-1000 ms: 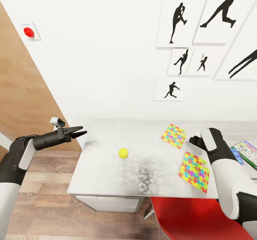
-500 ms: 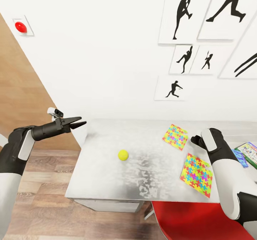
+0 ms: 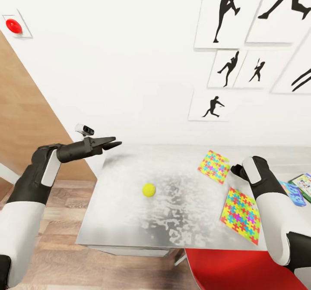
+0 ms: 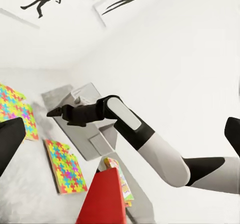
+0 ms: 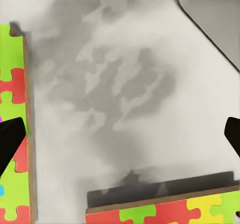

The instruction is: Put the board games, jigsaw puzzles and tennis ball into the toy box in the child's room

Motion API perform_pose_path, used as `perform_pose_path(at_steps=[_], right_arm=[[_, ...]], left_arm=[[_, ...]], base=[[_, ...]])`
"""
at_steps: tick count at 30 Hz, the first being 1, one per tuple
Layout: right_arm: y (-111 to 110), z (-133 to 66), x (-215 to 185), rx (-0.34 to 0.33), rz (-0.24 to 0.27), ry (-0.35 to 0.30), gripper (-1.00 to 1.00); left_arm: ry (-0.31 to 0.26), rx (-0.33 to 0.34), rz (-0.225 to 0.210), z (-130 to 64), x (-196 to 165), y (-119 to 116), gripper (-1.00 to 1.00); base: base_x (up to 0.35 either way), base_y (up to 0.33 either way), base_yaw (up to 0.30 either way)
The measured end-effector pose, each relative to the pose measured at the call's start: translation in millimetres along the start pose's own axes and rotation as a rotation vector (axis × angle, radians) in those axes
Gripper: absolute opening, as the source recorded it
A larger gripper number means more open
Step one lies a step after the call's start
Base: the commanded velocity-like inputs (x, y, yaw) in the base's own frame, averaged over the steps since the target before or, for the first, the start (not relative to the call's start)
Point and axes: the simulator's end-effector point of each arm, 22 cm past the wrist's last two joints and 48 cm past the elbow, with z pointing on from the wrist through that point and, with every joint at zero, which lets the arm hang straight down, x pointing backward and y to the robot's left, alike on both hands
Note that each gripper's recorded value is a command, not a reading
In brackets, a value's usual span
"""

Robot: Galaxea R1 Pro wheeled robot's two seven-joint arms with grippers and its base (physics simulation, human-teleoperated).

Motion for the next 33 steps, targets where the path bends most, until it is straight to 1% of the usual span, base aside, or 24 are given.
perform_pose_path(at_steps=[1,2,3,4,7,8,10,16,25,33], right_arm=[[0,0.9,1,0.001,-0.001,0.001,1.00],[-1,1.9,1,0.003,-0.002,0.002,1.00],[-1,2.8,2,0.004,-0.003,0.003,1.00],[-1,3.8,3,0.005,-0.004,0.005,1.00],[-2,6.6,5,0.009,-0.006,0.008,1.00],[-3,8.0,6,0.012,-0.007,0.011,1.00],[-5,11.4,10,0.018,-0.009,0.020,1.00],[-12,19.9,21,0.036,-0.018,0.043,1.00],[-20,23.0,22,0.049,-0.018,0.046,1.00],[-24,26.5,29,0.061,-0.023,0.063,1.00]], left_arm=[[0.015,0.005,-0.004,5.2,5,0,1.00],[0.042,0.015,-0.008,15.2,13,0,1.00],[0.053,0.021,-0.011,20.5,17,-1,1.00],[0.071,0.035,-0.015,30.8,24,-2,1.00],[0.092,0.062,-0.026,49.8,35,-5,1.00],[0.099,0.066,-0.030,56.8,39,-4,1.00],[0.109,0.058,-0.033,63.9,44,-1,1.00],[0.121,0.037,-0.038,69.9,50,7,1.00],[0.125,0.031,-0.038,70.3,52,10,1.00],[0.124,0.028,-0.037,68.5,51,10,1.00]], base=[[0.032,0.000,0.000],[0.026,0.000,0.000],[0.017,0.000,0.000],[0.013,0.000,0.000],[0.007,0.000,0.000],[0.003,0.000,0.000],[0.002,0.000,0.000],[0.000,0.000,0.000],[-0.038,0.000,0.000],[-0.033,0.000,0.000]])
